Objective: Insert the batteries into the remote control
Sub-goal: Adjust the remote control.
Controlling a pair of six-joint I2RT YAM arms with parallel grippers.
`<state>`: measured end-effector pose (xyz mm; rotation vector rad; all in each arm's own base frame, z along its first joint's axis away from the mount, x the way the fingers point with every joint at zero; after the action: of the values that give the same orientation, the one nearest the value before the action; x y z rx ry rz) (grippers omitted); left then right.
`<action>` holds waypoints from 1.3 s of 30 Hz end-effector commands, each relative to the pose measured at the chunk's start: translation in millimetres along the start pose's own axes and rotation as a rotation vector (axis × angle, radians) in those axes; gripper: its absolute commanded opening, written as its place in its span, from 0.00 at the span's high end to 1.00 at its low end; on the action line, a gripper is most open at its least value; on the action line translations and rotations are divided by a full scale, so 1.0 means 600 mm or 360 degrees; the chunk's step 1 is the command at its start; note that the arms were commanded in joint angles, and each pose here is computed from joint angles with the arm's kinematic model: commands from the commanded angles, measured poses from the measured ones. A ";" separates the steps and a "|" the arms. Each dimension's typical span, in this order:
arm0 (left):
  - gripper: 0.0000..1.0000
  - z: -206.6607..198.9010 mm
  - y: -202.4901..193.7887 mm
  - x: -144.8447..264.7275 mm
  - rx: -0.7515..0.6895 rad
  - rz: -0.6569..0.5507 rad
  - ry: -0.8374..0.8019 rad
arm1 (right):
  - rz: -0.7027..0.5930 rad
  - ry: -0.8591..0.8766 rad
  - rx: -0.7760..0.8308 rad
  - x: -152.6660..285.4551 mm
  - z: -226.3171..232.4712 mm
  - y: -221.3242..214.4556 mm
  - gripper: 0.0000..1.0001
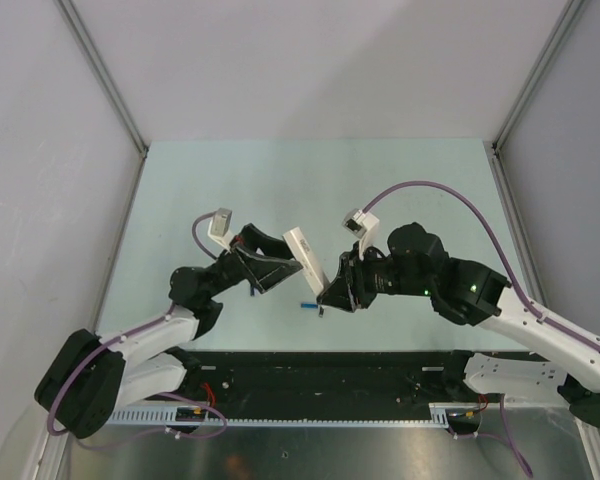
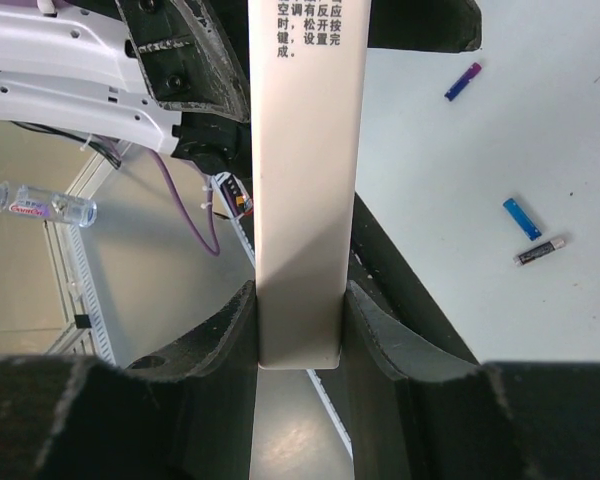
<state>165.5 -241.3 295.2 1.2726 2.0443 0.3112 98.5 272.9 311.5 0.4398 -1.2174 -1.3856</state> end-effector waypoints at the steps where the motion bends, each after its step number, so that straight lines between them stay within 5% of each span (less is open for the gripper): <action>1: 0.16 -0.133 0.035 0.001 -0.0388 -0.0146 -0.0541 | -0.0153 0.0107 0.0042 0.010 0.030 0.047 1.00; 16: 0.22 -0.167 0.046 0.005 -0.0400 -0.0182 -0.0621 | -0.0145 0.0157 0.0058 0.015 0.039 0.044 1.00; 21: 0.42 -0.178 0.049 0.006 -0.0418 -0.0187 -0.0648 | -0.0140 0.0165 0.0060 0.013 0.039 0.042 1.00; 25: 0.48 -0.182 0.050 0.006 -0.0415 -0.0189 -0.0658 | -0.0138 0.0170 0.0061 0.012 0.040 0.040 1.00; 29: 0.46 -0.181 0.050 0.006 -0.0403 -0.0186 -0.0655 | -0.0131 0.0167 0.0062 0.011 0.039 0.038 1.00; 35: 0.24 -0.175 0.046 0.005 -0.0345 -0.0152 -0.0640 | -0.0161 0.0146 0.0061 0.010 0.037 0.044 1.00; 39: 0.19 -0.169 0.035 0.006 -0.0298 -0.0114 -0.0630 | -0.0220 0.0136 0.0065 0.011 0.038 0.056 1.00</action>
<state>151.6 -233.3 326.2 1.2437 1.9895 0.2371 92.1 278.4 316.1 0.4831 -1.1841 -1.3659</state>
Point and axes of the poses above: each gripper's point midway between its finger pads, its own x axis back along the fingers, its own z axis along the line the jaws close on, y = z × x, the point moved 3 cm from there along x, back along the fingers, and after that the axes turned 11 degrees about x, right-handed, at the moved point
